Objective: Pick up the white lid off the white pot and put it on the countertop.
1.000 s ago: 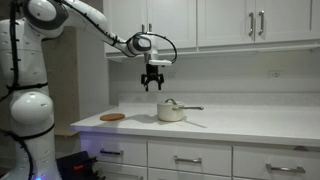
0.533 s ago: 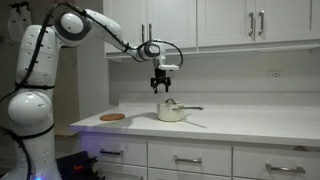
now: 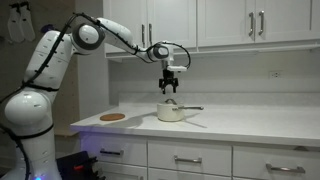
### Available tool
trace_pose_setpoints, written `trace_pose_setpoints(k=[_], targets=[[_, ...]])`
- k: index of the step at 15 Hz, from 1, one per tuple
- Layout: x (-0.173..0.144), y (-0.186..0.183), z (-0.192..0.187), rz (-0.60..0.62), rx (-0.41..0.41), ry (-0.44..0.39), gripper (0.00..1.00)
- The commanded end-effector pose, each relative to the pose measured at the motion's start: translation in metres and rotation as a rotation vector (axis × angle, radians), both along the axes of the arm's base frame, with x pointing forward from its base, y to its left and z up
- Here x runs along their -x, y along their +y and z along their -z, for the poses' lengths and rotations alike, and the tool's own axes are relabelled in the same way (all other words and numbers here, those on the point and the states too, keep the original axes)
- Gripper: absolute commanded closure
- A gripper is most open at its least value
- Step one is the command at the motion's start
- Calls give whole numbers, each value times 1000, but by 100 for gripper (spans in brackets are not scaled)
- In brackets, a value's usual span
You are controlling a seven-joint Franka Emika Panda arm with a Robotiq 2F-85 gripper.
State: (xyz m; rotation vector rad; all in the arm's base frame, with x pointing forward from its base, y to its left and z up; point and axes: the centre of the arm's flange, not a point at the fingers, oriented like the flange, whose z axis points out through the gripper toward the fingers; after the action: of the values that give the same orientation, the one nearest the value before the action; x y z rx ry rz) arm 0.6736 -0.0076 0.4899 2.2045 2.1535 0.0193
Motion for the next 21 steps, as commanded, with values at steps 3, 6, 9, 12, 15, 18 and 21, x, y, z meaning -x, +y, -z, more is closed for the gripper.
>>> trace_pose_setpoints(k=[3,6,9,12,15,18,21], targets=[[-35,4,7,-27,-23,72,0],[-38,10,18,-41,-25,106,0],[-40,17,27,-53,-25,130,0],[-41,21,34,-62,-22,149,0],[-44,21,42,-66,-14,162,0],[-48,20,49,-64,-7,172,0],[-50,19,54,-64,-2,180,25]])
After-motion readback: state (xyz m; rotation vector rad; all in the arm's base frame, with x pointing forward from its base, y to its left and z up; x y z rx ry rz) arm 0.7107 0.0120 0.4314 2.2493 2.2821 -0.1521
